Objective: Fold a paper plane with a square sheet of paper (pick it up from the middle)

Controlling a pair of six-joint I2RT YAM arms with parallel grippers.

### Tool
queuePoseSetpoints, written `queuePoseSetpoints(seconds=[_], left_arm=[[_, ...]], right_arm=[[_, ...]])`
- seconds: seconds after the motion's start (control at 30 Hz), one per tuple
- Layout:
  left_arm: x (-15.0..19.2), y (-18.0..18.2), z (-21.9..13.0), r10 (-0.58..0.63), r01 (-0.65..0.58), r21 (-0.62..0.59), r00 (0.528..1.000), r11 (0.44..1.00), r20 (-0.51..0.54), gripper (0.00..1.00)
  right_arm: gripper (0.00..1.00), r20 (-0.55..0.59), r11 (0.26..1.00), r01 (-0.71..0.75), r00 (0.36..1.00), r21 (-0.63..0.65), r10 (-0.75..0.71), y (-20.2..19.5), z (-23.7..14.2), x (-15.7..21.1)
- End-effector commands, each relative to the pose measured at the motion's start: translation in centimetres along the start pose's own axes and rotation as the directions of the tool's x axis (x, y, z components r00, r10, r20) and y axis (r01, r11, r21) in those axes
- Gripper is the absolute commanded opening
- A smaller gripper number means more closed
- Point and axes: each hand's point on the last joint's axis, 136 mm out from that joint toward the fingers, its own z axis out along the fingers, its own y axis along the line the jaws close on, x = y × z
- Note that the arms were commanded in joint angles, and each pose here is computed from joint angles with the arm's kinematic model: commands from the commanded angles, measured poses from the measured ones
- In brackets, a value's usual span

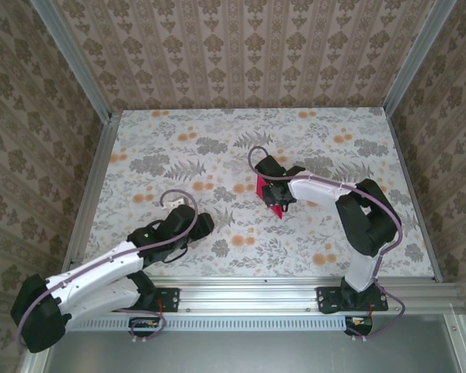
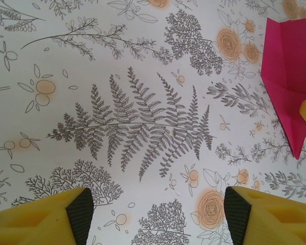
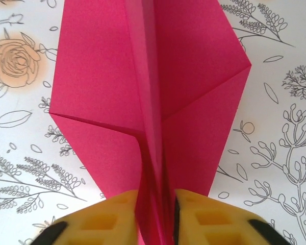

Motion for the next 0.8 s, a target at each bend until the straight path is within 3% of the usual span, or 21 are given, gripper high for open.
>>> queuePoseSetpoints(seconds=[0.0, 0.23, 0.4, 0.5, 0.67, 0.77], left_arm=[[-1.3, -1.2, -0.7, 0.049, -0.049, 0.007, 0.999, 0.999, 0.016, 0.73], [-3.0, -1.6, -0.7, 0.141, -0.139, -0.074, 0.99, 0.988, 0.022, 0.79], [-5.3, -0.8, -0.8, 0.177, -0.165, -0.142, 0.981, 0.976, 0.079, 0.88], [-7.4, 0.7, -0.6, 0.182, -0.157, -0.2, 0.977, 0.967, 0.114, 0.99], [-13.1, 3.4, -2.5, 0.231, -0.141, -0.368, 0.949, 0.919, 0.215, 1.0], [-16.0, 5.4, -3.7, 0.224, -0.085, -0.429, 0.932, 0.899, 0.284, 1.0]], right_arm=[[0.33, 0.059, 0.999, -0.012, 0.998, -0.036, 0.014, -0.7, -4.6, -1.7], [0.53, 0.374, 0.997, -0.006, 0.927, -0.072, 0.032, -4.9, -16.5, -5.3], [0.81, 0.595, 0.993, -0.102, 0.803, 0.055, 0.05, -10.9, -20.1, -4.8], [1.0, 0.658, 0.979, -0.183, 0.749, 0.092, 0.078, -14.7, -19.7, -3.6], [1.0, 0.648, 0.915, -0.335, 0.752, 0.224, 0.117, -21.2, -15.5, -1.4], [1.0, 0.66, 0.881, -0.41, 0.734, 0.238, 0.163, -23.6, -11.9, -0.9]])
